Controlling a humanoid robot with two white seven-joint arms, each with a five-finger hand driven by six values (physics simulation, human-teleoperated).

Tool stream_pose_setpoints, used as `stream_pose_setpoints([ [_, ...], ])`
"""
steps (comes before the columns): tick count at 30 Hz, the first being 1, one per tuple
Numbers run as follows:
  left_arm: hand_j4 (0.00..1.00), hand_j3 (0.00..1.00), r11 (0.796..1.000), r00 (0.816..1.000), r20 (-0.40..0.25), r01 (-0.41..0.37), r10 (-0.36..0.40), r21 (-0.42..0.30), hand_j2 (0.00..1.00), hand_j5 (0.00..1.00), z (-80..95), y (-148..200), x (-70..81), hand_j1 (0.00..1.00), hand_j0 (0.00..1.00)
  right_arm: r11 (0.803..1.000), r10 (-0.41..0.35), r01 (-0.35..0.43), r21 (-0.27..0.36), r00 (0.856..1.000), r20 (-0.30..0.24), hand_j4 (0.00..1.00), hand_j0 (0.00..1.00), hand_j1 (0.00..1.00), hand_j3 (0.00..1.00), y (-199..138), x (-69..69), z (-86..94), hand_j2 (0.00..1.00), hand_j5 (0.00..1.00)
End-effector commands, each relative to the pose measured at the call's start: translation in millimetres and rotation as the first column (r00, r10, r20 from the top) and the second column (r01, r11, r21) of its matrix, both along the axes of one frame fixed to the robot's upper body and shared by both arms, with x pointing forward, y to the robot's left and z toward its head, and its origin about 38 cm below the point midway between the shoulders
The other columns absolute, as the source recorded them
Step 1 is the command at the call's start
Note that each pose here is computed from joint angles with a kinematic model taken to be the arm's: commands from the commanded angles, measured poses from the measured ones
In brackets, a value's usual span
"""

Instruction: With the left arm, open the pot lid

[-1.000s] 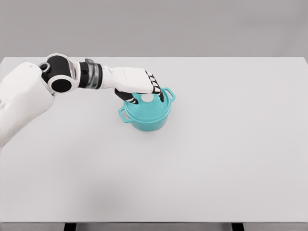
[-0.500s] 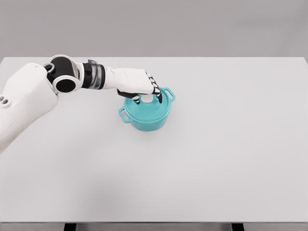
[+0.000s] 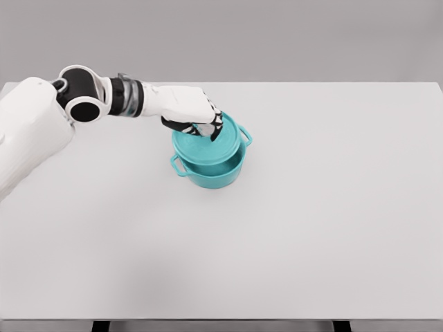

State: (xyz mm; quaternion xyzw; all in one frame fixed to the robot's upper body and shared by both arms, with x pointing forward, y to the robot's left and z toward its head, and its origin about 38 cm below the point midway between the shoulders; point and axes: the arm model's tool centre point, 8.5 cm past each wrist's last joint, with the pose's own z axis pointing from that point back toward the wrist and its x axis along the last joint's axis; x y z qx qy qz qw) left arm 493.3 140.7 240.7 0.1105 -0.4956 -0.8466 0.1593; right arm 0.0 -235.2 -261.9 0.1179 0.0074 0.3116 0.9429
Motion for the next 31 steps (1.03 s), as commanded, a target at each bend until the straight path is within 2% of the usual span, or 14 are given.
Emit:
stream_pose_setpoints([
  [1, 0.41, 0.41, 0.999, 0.999, 0.005, -0.037, 0.037, 0.016, 0.41, 0.41, 2.3, 21.5, 2.5, 0.41, 0.41, 1.0, 0.0, 0.0, 0.0, 1.0, 0.0, 1.0, 1.0, 1.0, 1.0, -0.1, 0.0, 0.0, 1.0, 1.0],
  [4, 0.41, 0.41, 0.99, 0.992, 0.022, -0.125, 0.124, 0.068, 0.41, 0.41, 7.0, 73.0, 6.2, 0.41, 0.41, 1.0, 0.0, 0.0, 0.0, 1.0, 0.0, 1.0, 1.0, 1.0, 1.0, -0.1, 0.0, 0.0, 1.0, 1.0],
  [7, 0.41, 0.41, 0.971, 0.978, 0.039, -0.209, 0.206, 0.116, 0.41, 0.41, 12.1, 121.5, 5.4, 0.41, 0.41, 1.0, 0.0, 0.0, 0.0, 1.0, 0.0, 1.0, 1.0, 1.0, 1.0, -0.1, 0.0, 0.0, 1.0, 1.0],
  [9, 0.41, 0.41, 0.963, 0.972, 0.04, -0.233, 0.23, 0.133, 0.41, 0.41, 10.8, 134.9, 4.3, 0.41, 0.41, 1.0, 0.0, 0.0, 0.0, 1.0, 0.0, 1.0, 1.0, 1.0, 1.0, -0.1, 0.0, 0.0, 1.0, 1.0],
  [13, 0.45, 0.45, 0.961, 0.971, 0.036, -0.238, 0.235, 0.137, 0.45, 0.45, 8.3, 137.5, 3.9, 0.45, 0.45, 1.0, 0.0, 0.0, 0.0, 1.0, 0.0, 1.0, 1.0, 1.0, 1.0, -0.1, 0.0, 0.0, 1.0, 1.0],
  [15, 0.62, 0.62, 0.962, 0.972, 0.033, -0.237, 0.234, 0.137, 0.62, 0.62, 6.7, 136.9, 3.6, 0.62, 0.62, 1.0, 0.0, 0.0, 0.0, 1.0, 0.0, 1.0, 1.0, 1.0, 1.0, -0.1, 0.0, 0.0, 1.0, 1.0],
  [16, 0.82, 0.82, 0.962, 0.972, 0.032, -0.235, 0.233, 0.135, 0.82, 0.82, 6.7, 136.1, 3.6, 0.82, 0.82, 1.0, 0.0, 0.0, 0.0, 1.0, 0.0, 1.0, 1.0, 1.0, 1.0, -0.1, 0.0, 0.0, 1.0, 1.0],
  [18, 0.98, 0.98, 0.963, 0.973, 0.029, -0.233, 0.231, 0.134, 0.98, 0.98, 5.7, 134.6, 3.5, 0.98, 0.98, 1.0, 0.0, 0.0, 0.0, 1.0, 0.0, 1.0, 1.0, 1.0, 1.0, -0.1, 0.0, 0.0, 1.0, 1.0],
  [24, 1.0, 1.0, 0.962, 0.971, 0.027, -0.237, 0.236, 0.135, 1.0, 1.0, 4.9, 136.9, 3.5, 1.0, 1.0, 1.0, 0.0, 0.0, 0.0, 1.0, 0.0, 1.0, 1.0, 1.0, 1.0, -0.1, 0.0, 0.0, 1.0, 1.0],
  [25, 1.0, 1.0, 0.956, 0.965, 0.017, -0.261, 0.261, 0.137, 1.0, 1.0, 2.4, 145.5, 5.4, 1.0, 1.0, 1.0, 0.0, 0.0, 0.0, 1.0, 0.0, 1.0, 1.0, 1.0, 1.0, -0.1, 0.0, 0.0, 1.0, 1.0],
  [27, 1.0, 1.0, 0.905, 0.915, -0.034, -0.392, 0.402, 0.163, 1.0, 1.0, -15.1, 191.5, 17.6, 1.0, 1.0, 1.0, 0.0, 0.0, 0.0, 1.0, 0.0, 1.0, 1.0, 1.0, 1.0, -0.1, 0.0, 0.0, 1.0, 1.0],
  [28, 1.0, 1.0, 0.874, 0.882, -0.059, -0.453, 0.468, 0.177, 1.0, 1.0, -24.6, 213.6, 21.2, 1.0, 1.0, 1.0, 0.0, 0.0, 0.0, 1.0, 0.0, 1.0, 1.0, 1.0, 1.0, -0.1, 0.0, 0.0, 1.0, 1.0],
  [29, 1.0, 1.0, 0.832, 0.836, -0.084, -0.52, 0.542, 0.193, 1.0, 1.0, -34.0, 240.1, 22.9, 1.0, 1.0, 1.0, 0.0, 0.0, 0.0, 1.0, 0.0, 1.0, 1.0, 1.0, 1.0, -0.1, 0.0, 0.0, 1.0, 1.0],
  [31, 1.0, 1.0, 0.814, 0.816, -0.09, -0.549, 0.571, 0.192, 1.0, 1.0, -35.0, 250.9, 23.4, 1.0, 1.0, 1.0, 0.0, 0.0, 0.0, 1.0, 0.0, 1.0, 1.0, 1.0, 1.0, -0.1, 0.0, 0.0, 1.0, 1.0],
])
